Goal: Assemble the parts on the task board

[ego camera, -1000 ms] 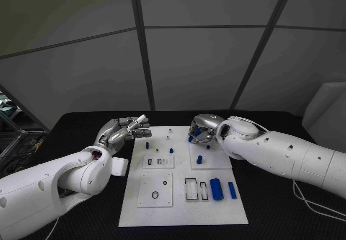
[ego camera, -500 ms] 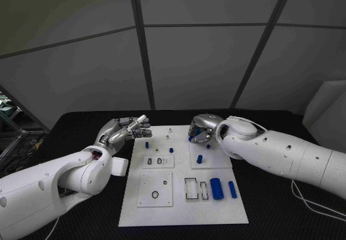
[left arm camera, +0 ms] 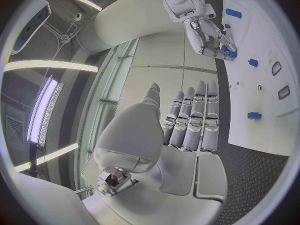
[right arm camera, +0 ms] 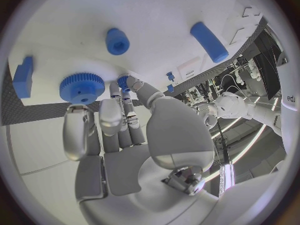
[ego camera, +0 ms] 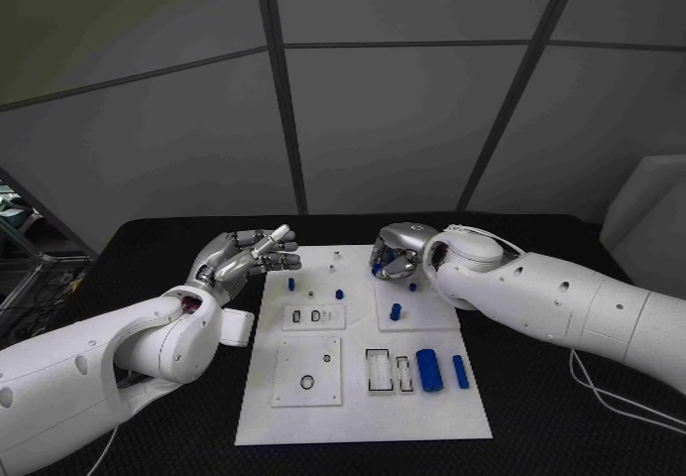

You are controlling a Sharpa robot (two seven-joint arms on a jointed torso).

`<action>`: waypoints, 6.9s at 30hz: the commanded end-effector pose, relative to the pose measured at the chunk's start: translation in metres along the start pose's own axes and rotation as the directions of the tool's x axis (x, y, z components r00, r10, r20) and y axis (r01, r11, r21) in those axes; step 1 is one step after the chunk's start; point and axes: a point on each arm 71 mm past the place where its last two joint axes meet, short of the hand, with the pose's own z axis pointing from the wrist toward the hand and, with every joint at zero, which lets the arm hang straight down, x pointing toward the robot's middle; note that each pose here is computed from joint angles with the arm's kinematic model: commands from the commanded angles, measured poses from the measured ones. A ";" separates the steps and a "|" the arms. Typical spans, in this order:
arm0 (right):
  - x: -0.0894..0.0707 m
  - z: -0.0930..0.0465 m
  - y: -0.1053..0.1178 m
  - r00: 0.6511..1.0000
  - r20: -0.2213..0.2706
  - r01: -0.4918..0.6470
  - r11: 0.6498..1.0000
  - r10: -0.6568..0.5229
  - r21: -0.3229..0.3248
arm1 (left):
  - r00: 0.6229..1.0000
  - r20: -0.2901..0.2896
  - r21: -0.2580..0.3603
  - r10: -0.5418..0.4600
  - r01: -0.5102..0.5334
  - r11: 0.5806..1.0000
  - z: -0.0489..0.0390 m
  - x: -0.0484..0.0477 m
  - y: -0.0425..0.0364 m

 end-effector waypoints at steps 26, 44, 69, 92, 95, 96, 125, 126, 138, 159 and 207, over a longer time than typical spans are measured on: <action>-0.027 0.020 0.028 0.967 0.249 -0.030 0.997 0.047 -0.068 | 1.000 -0.022 0.005 -0.002 0.002 1.000 0.0005 -0.0002 -0.0015; -0.016 0.046 0.045 0.985 0.164 -0.039 0.997 0.049 -0.061 | 1.000 -0.031 0.006 -0.004 0.004 1.000 0.0014 0.0036 -0.0043; -0.011 0.058 0.051 0.990 0.142 -0.008 1.000 0.012 -0.025 | 0.999 -0.042 0.006 -0.007 0.007 1.000 0.0038 0.0065 -0.0073; -0.014 0.056 0.051 0.986 0.169 -0.006 1.000 0.009 -0.020 | 0.999 -0.045 -0.006 -0.006 0.006 1.000 0.0041 0.0046 -0.0078; -0.017 0.051 0.049 0.981 0.191 -0.010 0.999 0.016 -0.031 | 0.999 -0.041 -0.006 -0.004 0.004 1.000 0.0038 0.0031 -0.0080; -0.018 0.049 0.048 0.980 0.198 -0.012 0.999 0.019 -0.034 | 0.999 -0.040 -0.006 -0.004 0.003 1.000 0.0036 0.0024 -0.0080; -0.030 -0.032 -0.056 0.951 0.122 -0.302 0.935 0.283 0.185 | 1.000 -0.023 -0.007 0.004 -0.004 1.000 0.0061 -0.0079 -0.0053; -0.029 -0.030 -0.056 0.953 0.116 -0.297 0.936 0.279 0.191 | 1.000 -0.024 -0.007 0.004 -0.004 1.000 0.0065 -0.0076 -0.0051; -0.022 -0.015 -0.051 0.964 0.071 -0.267 0.939 0.258 0.217 | 1.000 -0.026 -0.009 0.002 -0.002 1.000 0.0081 -0.0068 -0.0040; -0.016 -0.005 -0.046 0.973 0.019 -0.226 0.940 0.229 0.256 | 1.000 -0.029 -0.011 0.001 -0.001 1.000 0.0090 -0.0058 -0.0034; -0.033 0.005 0.055 0.971 0.239 -0.004 1.000 0.004 0.000 | 1.000 -0.006 -0.013 0.012 -0.012 1.000 0.0080 -0.0181 -0.0036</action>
